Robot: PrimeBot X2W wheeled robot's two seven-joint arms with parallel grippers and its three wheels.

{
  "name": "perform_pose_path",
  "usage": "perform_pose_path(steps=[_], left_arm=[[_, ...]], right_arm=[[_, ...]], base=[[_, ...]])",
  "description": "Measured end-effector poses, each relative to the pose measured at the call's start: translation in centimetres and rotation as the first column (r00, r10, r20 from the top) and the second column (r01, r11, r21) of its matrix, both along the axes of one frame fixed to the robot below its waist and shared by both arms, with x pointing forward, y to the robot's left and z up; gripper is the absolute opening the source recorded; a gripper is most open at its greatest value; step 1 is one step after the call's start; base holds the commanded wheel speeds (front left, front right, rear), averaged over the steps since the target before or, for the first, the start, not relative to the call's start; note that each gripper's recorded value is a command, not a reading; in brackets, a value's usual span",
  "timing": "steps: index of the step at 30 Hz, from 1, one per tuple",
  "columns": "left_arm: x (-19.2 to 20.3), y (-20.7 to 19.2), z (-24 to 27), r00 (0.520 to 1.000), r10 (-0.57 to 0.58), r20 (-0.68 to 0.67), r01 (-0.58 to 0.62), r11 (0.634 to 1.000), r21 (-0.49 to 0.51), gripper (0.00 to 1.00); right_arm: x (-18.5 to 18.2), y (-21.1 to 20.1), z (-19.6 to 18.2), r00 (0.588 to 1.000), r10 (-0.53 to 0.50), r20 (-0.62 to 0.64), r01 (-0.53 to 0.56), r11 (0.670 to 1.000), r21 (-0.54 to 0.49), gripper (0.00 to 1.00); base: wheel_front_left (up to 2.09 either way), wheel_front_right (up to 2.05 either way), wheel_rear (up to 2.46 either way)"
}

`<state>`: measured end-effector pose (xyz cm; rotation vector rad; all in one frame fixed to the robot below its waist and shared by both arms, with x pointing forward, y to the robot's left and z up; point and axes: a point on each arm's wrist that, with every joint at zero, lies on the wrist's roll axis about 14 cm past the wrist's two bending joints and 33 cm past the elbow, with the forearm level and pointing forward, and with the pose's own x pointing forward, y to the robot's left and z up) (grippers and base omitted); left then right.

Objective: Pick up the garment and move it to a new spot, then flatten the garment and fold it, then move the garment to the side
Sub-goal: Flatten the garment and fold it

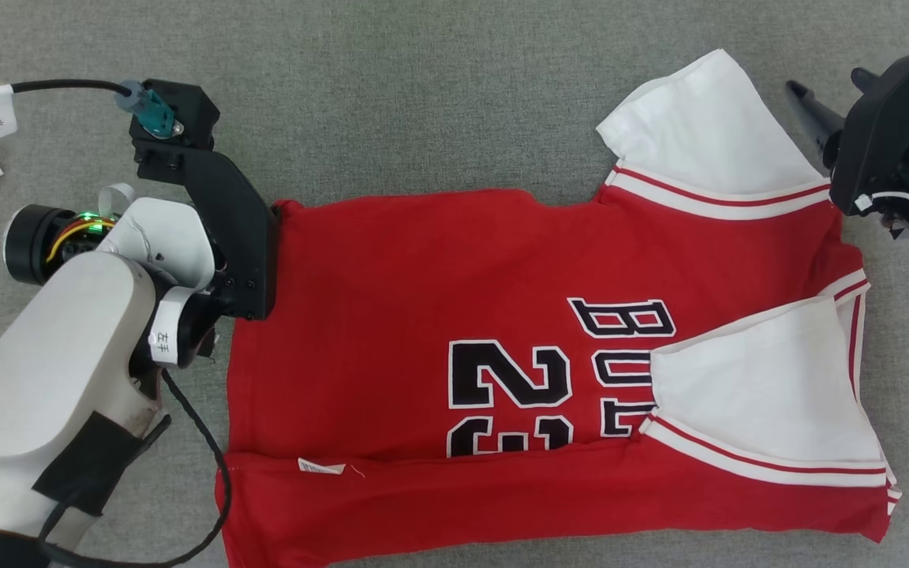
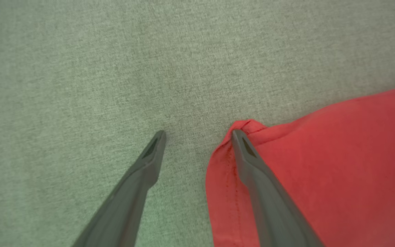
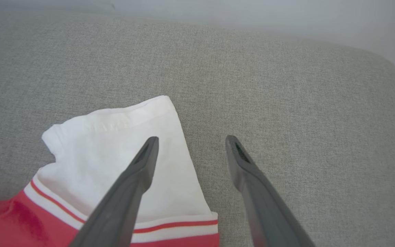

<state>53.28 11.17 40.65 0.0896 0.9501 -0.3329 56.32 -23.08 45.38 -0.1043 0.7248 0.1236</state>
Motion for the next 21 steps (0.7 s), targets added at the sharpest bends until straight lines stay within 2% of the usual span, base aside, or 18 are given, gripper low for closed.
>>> perform_pose_path(steps=[12, 21], left_arm=[[0.1, -1.8, 2.0, 0.995, -0.062, 0.072, 0.063, 0.998, -0.012, 1.0], [0.1, -1.1, 0.6, 0.999, -0.047, 0.028, 0.046, 0.999, 0.023, 1.0]], right_arm=[[0.0, -0.4, 0.5, 1.0, -0.012, 0.016, 0.011, 1.0, 0.01, 1.0], [-0.1, -0.7, 0.3, 1.0, -0.018, 0.018, 0.018, 1.0, 0.007, 1.0]], base=[[0.0, 0.0, 0.0], [0.0, 0.0, 0.0]])
